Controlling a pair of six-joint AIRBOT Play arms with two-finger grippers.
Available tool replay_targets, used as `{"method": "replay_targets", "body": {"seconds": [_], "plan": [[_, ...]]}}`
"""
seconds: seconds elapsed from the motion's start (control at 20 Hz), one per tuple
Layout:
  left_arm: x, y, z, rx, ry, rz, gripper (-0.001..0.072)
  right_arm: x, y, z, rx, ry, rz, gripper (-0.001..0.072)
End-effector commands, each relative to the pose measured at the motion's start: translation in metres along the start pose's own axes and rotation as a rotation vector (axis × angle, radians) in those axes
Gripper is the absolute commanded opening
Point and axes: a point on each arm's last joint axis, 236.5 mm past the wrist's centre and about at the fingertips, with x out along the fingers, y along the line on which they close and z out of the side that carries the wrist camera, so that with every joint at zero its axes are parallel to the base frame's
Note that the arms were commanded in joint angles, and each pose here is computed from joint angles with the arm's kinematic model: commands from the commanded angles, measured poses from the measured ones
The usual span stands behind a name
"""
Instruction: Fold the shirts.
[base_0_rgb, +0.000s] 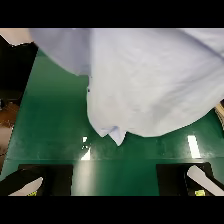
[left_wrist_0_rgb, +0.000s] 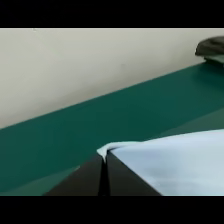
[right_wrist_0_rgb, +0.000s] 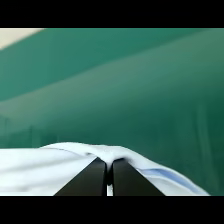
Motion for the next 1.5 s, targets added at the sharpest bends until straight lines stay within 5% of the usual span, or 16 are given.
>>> {"method": "replay_targets", "body": {"seconds": [0.0, 0.3, 0.55, 0.6, 0.65, 0.7, 0.75, 1.05, 1.1, 1.45], "plan": [[0.101, -0.011, -0.079, -0.067, 0.208, -0.076, 0.0025, 0.073, -0.018, -0.013, -0.023, 0.183, -0.012, 0.0020], [0.218, -0.029, -0.216, -0.170, 0.467, -0.153, 0.0025, 0.216, -0.035, -0.021, -0.235, 0.241, -0.170, 0.0020], [0.246, -0.030, -0.265, -0.193, 0.548, -0.149, 0.0027, 0.289, -0.060, -0.038, -0.178, 0.283, -0.178, 0.0022], [0.246, -0.030, -0.266, -0.197, 0.550, -0.146, 0.0219, 0.297, -0.066, -0.042, -0.158, 0.295, -0.186, 0.0030], [0.246, -0.028, -0.266, -0.207, 0.549, -0.137, 0.0520, 0.301, -0.071, -0.044, -0.144, 0.304, -0.186, 0.0217], [0.245, -0.027, -0.267, -0.210, 0.556, -0.134, 0.0591, 0.300, -0.077, -0.042, -0.136, 0.302, -0.193, 0.0507], [0.242, -0.022, -0.272, -0.217, 0.580, -0.128, 0.0585, 0.298, -0.081, -0.039, -0.128, 0.296, -0.199, 0.0633], [0.172, 0.001, -0.340, -0.303, 0.972, -0.127, 0.0582, 0.229, -0.090, -0.011, -0.121, 0.240, -0.234, 0.0539], [0.163, -0.002, -0.350, -0.306, 1.022, -0.137, 0.0489, 0.219, -0.088, -0.010, -0.129, 0.236, -0.235, 0.0538], [0.117, -0.100, -0.433, -0.417, 1.223, -0.281, 0.0475, 0.189, -0.065, -0.015, -0.159, 0.247, -0.221, 0.0539]]}}
